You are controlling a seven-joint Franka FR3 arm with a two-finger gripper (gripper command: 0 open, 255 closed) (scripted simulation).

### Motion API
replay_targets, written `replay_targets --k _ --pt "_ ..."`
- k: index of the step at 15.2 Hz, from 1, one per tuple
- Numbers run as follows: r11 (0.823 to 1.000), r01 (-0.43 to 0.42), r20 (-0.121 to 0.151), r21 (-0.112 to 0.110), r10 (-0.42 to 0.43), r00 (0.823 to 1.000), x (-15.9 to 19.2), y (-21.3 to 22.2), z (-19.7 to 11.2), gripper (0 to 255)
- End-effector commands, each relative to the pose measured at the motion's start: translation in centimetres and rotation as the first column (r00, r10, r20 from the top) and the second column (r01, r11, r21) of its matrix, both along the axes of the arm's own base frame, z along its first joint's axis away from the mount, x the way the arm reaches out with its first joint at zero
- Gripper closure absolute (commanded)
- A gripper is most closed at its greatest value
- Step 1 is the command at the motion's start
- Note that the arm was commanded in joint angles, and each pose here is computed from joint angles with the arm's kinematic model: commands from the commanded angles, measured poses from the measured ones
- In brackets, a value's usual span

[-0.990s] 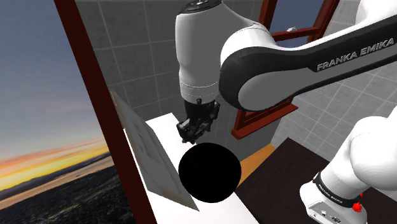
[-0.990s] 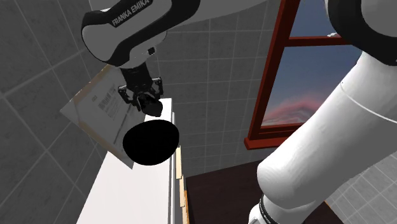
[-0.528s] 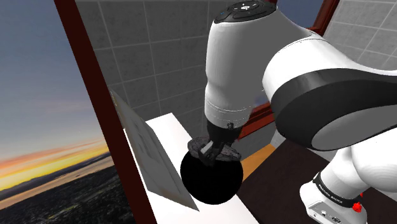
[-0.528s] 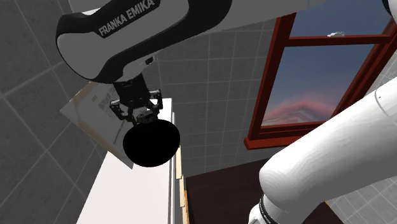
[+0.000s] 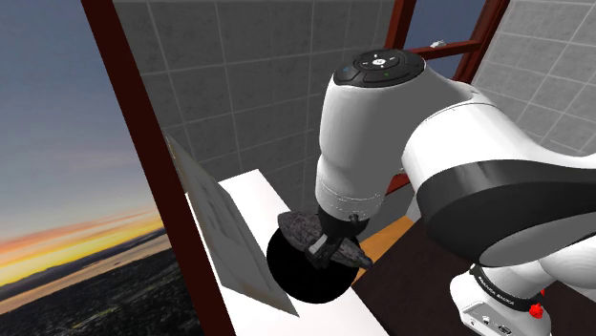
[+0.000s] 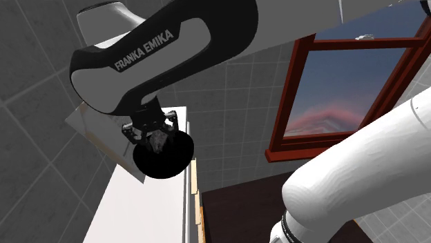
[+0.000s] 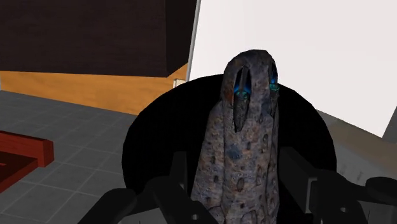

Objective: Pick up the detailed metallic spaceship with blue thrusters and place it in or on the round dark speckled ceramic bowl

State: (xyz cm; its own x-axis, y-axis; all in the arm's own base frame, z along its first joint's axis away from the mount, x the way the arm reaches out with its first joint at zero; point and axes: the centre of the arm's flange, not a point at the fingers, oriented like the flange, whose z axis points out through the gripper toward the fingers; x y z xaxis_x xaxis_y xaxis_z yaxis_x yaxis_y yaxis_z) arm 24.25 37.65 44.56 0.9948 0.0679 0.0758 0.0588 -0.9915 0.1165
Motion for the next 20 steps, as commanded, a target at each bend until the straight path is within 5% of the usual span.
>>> replay_targets --k 1,6,14,15,20 --pt "1.0 0.0 0.0 0.001 0.0 1.0 -0.1 -0.1 -1.0 255" --pt "1.0 0.0 0.0 0.001 0.0 1.0 -0.1 -0.1 -3.9 255" --pt "1.0 0.0 0.0 0.001 0.0 1.0 -0.1 -0.1 -3.9 255" --pt "1.0 0.0 0.0 0.001 0.0 1.0 -0.1 -0.1 -3.9 0" --pt "1.0 0.0 0.0 0.001 0.0 1.0 -0.1 -0.1 -3.9 0"
